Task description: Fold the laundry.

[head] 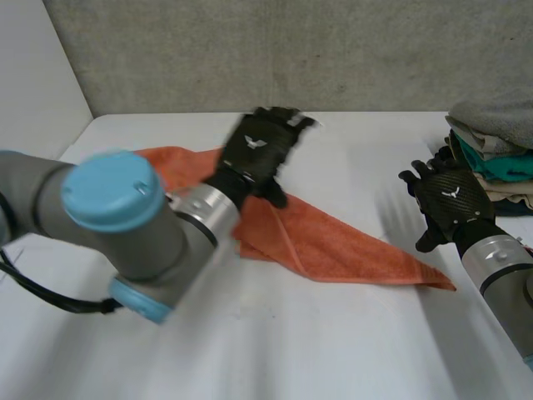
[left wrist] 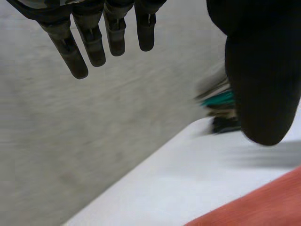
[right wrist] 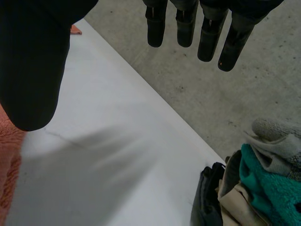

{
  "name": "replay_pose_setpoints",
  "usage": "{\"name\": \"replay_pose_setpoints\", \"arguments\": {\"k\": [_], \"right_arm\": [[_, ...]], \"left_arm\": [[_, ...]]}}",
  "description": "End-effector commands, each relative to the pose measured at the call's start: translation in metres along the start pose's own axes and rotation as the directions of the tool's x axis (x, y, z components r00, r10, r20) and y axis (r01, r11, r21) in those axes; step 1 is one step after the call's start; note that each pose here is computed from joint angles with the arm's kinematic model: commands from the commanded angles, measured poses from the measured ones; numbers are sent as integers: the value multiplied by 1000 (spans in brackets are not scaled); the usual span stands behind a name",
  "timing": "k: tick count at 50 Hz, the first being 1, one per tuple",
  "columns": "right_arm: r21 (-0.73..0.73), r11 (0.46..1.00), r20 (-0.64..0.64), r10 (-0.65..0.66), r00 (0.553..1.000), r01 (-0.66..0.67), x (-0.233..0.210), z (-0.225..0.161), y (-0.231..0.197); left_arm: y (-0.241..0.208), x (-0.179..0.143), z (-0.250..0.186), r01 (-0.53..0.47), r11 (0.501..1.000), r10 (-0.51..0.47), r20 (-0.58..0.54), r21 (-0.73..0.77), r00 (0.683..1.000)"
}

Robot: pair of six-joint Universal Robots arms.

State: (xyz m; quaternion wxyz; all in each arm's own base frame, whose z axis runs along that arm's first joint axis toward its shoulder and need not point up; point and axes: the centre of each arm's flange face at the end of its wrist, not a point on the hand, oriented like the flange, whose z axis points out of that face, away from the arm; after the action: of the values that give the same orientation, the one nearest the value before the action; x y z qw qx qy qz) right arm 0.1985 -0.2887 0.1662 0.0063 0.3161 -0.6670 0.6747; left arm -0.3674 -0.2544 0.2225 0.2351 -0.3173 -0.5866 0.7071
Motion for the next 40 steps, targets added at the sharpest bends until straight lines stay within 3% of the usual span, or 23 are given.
{"name": "replay_pose_setpoints", "arguments": {"k": [1,11,21,27,40], "right_arm": [[-102,994,50,36,998,-30,1,-12,-9],[-343,937,179,128,975,-60,-8,-43,-19],[-334,942,195,48,980,20,-29,-29,13],[-362,930,139,-7,990,57,-29,-21,29],[-319,945,126,-28,992,67,-32,-13,33]], "left_arm": [[20,-88,18,-91,995,97,153,-42,983],[86,-110,50,-171,978,165,-56,-123,985],[131,-117,70,-254,957,245,-81,-137,966],[143,-117,68,-296,942,283,-98,-161,954],[156,-119,64,-370,909,355,-110,-193,928]]}}
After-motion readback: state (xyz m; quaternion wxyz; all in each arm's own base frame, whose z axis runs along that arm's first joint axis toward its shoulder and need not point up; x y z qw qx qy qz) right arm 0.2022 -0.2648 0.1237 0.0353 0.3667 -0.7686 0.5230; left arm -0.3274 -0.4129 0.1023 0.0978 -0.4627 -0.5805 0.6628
